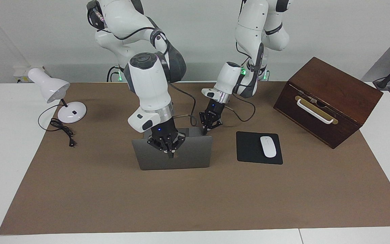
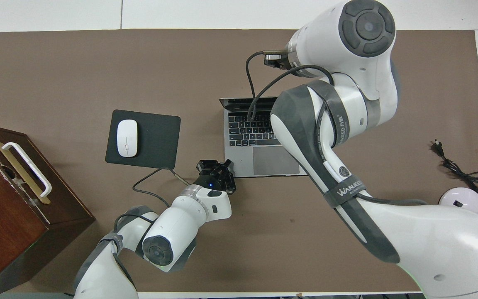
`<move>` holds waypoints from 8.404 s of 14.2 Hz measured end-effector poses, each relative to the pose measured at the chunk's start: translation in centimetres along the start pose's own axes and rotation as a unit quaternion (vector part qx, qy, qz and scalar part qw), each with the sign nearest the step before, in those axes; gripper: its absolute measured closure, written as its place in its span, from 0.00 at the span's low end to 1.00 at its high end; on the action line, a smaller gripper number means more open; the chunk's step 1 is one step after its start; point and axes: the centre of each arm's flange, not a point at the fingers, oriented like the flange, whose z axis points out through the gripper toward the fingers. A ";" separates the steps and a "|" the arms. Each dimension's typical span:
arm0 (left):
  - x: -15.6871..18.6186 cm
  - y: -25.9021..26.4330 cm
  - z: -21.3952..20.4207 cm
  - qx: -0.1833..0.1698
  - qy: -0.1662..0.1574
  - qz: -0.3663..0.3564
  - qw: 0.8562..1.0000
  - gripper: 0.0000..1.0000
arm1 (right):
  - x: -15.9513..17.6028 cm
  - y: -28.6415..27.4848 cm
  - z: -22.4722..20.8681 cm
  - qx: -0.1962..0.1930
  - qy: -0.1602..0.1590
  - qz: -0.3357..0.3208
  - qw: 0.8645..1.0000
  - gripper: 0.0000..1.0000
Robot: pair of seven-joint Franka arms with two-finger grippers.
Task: Close laptop with both arms
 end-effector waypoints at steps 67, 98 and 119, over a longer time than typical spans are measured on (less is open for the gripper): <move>-0.3 0.1 0.0 0.001 0.005 0.011 1.000 0.99 | -9.7 4.7 12.4 0.027 -0.257 0.101 0.961 0.99; -0.4 0.1 -0.1 0.001 0.007 0.011 1.000 0.99 | -10.5 4.9 13.7 0.028 -0.250 0.107 0.962 0.99; -0.5 0.0 -0.2 0.002 0.006 -0.050 0.999 0.99 | -5.3 13.3 3.4 0.049 -0.205 0.080 0.974 0.99</move>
